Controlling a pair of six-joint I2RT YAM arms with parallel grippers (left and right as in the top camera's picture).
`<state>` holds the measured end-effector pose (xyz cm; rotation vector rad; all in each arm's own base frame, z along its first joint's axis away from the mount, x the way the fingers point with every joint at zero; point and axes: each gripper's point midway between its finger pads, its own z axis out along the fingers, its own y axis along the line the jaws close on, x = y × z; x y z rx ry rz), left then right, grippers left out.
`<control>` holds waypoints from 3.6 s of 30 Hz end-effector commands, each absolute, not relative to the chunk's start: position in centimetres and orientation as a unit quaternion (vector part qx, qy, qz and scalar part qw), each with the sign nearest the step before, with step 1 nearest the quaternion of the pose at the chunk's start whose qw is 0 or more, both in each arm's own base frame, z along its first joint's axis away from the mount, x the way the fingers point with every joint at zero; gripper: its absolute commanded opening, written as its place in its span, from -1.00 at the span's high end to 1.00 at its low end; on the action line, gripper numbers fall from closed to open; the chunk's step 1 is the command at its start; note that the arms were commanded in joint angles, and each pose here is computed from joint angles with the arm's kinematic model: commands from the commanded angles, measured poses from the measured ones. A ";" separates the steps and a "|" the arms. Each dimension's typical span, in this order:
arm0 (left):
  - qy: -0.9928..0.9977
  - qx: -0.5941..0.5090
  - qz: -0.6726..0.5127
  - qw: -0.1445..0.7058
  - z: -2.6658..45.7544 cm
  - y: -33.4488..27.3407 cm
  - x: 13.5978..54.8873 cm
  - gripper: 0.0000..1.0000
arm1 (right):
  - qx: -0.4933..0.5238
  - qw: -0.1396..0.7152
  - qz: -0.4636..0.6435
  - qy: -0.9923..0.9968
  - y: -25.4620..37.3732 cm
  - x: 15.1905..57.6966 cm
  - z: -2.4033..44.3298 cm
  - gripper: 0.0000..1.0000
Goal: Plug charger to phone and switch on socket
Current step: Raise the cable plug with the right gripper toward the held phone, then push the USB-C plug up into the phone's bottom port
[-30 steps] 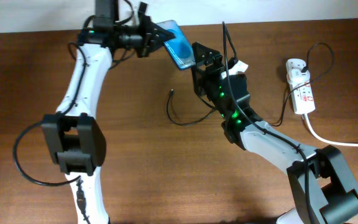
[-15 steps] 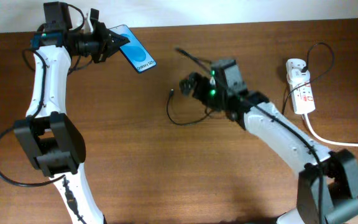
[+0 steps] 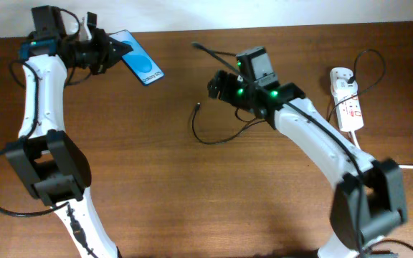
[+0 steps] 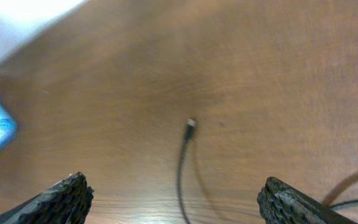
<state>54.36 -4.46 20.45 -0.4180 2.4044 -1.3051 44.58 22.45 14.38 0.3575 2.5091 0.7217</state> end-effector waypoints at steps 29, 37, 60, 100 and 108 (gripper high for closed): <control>0.858 -0.144 -0.449 0.203 20.4 -2.6 54.4 1.00 | 0.156 0.070 0.269 0.948 28.6 45.7 -2.6 0.91; 0.861 -0.125 -0.445 0.211 20.4 -2.7 54.3 1.00 | -0.001 0.126 0.390 0.912 26.6 47.2 8.0 0.92; 0.782 0.034 -0.600 0.165 25.3 -12.3 50.7 1.00 | -0.139 0.175 0.477 0.850 20.6 37.1 22.6 0.92; 0.744 0.051 -0.661 0.079 28.1 -19.6 49.0 1.00 | -0.171 0.252 0.566 0.766 26.5 35.1 24.5 0.91; 0.743 0.058 -0.661 0.086 28.2 -19.6 49.1 1.00 | -0.158 0.260 0.561 0.770 26.5 35.9 24.2 0.91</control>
